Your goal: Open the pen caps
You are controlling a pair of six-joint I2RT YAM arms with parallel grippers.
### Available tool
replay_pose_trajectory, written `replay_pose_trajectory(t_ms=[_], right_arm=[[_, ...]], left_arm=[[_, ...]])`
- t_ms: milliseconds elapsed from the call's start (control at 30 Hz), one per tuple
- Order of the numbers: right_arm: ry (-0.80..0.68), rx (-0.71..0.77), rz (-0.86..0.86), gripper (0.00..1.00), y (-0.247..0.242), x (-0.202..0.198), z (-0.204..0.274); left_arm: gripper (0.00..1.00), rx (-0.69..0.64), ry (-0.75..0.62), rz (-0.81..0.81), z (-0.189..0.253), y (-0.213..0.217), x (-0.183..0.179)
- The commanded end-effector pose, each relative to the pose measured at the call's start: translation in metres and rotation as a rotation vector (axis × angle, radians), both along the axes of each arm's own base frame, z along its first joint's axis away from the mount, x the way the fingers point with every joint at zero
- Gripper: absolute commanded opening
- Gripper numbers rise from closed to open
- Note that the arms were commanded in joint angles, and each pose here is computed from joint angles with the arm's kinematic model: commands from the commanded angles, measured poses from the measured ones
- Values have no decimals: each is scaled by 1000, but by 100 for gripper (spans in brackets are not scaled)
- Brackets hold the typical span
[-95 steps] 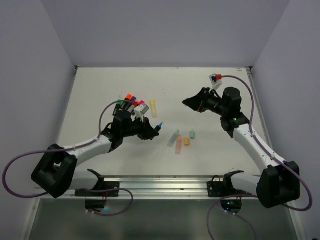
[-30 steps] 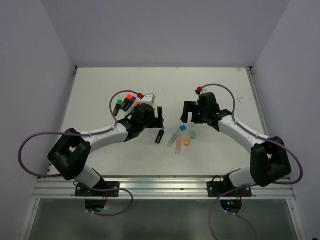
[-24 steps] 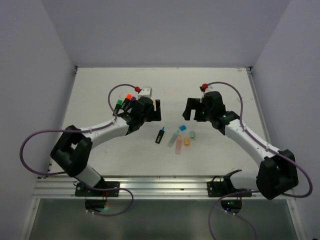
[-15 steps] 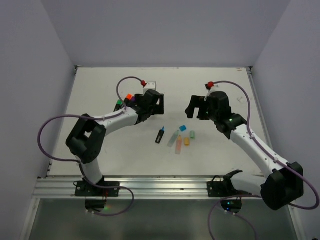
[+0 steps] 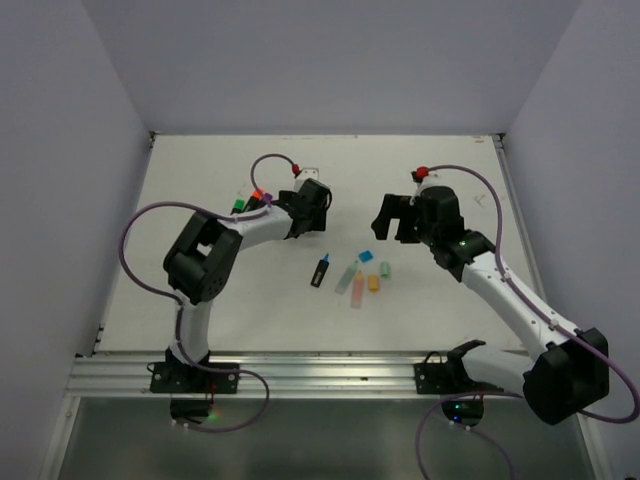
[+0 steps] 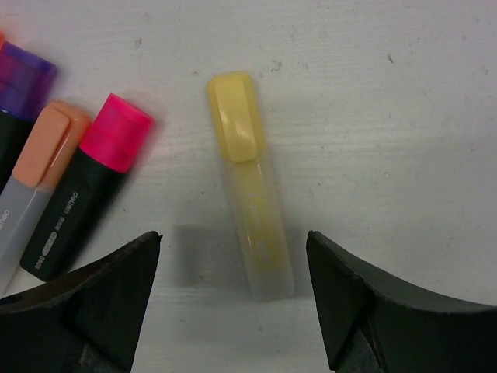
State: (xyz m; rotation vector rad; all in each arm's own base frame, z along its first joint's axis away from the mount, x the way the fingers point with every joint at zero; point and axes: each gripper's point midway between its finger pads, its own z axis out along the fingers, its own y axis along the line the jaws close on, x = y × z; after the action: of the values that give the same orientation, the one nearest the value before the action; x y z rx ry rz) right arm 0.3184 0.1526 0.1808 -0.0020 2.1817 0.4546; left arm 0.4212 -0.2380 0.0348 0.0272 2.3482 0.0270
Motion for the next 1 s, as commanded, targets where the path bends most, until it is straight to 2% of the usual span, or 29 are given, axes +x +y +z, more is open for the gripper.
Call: replay_pose_trajectory(t_ms=[0, 167, 267, 400, 433, 500, 567, 600, 667, 800, 967], right_arm=[[-15, 1, 6, 99, 0, -1, 3], [-14, 8, 5, 99, 1, -1, 1], [-15, 13, 3, 98, 1, -1, 1], [-5, 32, 23, 98, 7, -2, -1], [-3, 37, 29, 98, 8, -3, -1], [2, 48, 32, 99, 10, -3, -2], [1, 57, 36, 99, 11, -3, -2], [-2, 60, 37, 98, 12, -3, -1], [-3, 67, 41, 98, 13, -4, 0], [-4, 103, 51, 99, 18, -5, 5], [-10, 181, 79, 98, 31, -5, 12]], left_arm=[[79, 3, -12, 11, 3, 0, 14], [75, 2, 9, 10, -8, -1, 14], [67, 7, 20, 11, -14, -1, 13], [49, 19, 44, 20, -23, 2, 8], [47, 17, 53, 19, -26, 2, 6], [35, 9, 55, 21, -27, 2, 5], [31, 6, 66, 17, -31, 3, 0], [24, 0, 61, 16, -28, 3, -1], [19, -5, 63, 8, -28, 4, -6], [3, -59, 11, -20, -1, 1, -12], [0, -162, -54, -149, 32, -15, -32]])
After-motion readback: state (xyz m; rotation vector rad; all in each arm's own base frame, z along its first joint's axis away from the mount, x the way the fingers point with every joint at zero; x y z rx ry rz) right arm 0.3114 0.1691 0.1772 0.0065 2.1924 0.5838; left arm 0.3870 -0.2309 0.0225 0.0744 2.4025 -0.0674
